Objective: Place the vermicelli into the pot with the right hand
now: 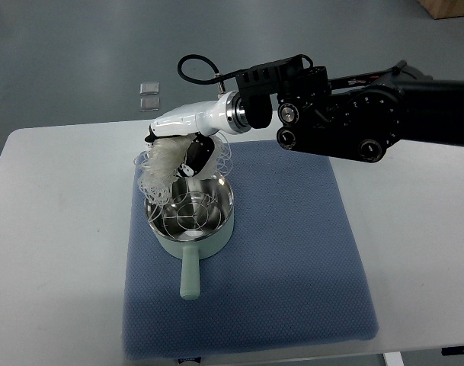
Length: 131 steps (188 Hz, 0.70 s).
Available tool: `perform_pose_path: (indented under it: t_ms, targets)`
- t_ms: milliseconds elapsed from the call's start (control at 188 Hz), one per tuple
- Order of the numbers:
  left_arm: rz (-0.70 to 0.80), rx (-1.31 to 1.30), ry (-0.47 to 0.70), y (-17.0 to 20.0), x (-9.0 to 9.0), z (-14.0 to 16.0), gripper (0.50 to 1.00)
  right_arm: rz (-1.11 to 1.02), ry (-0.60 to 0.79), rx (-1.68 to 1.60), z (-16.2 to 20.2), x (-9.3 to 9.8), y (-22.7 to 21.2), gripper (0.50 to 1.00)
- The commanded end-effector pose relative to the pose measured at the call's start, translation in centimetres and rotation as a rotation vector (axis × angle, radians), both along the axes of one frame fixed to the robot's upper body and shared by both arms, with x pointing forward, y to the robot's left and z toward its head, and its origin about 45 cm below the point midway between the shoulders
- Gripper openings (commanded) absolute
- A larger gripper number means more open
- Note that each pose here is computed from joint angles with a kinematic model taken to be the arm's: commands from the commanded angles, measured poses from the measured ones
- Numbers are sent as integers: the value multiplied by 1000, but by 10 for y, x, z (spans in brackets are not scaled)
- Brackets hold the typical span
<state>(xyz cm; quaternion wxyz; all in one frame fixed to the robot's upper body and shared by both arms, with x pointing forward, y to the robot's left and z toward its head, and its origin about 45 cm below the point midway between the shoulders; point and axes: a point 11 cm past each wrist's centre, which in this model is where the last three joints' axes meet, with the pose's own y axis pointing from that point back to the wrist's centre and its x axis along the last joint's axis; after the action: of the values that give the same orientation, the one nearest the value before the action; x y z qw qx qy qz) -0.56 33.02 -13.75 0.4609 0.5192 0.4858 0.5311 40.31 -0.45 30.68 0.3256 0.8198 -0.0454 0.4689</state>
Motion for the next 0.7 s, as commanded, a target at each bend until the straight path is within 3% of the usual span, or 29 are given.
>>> perform_pose_path:
  t_ms: [0, 32, 53, 59, 123, 208, 368, 693]
  targets:
    - [-1, 1, 0, 0, 0, 0, 1000, -20, 20, -22, -18, 2, -8, 500]
    - [-1, -1, 0, 0, 0, 0, 1000, -24, 28, -29, -23, 1, -10, 500]
    - [-1, -1, 0, 0, 0, 0, 1000, -27, 32, -30, -25, 1, -11, 554]
    - [0, 1, 0, 0, 0, 0, 1000, -26, 34, -30, -26, 1, -11, 586]
    - [-1, -1, 0, 0, 0, 0, 1000, -30, 43, -30, -30, 0, -13, 729]
    - [-3, -2, 0, -1, 0, 0, 1000, -38, 51, -31, -32, 1, -16, 793]
    - [-1, -1, 0, 0, 0, 0, 1000, -44, 51, -32, -30, 2, -18, 856]
    - [-1, -1, 0, 0, 0, 0, 1000, -93, 7, -5, -6, 19, -35, 856]
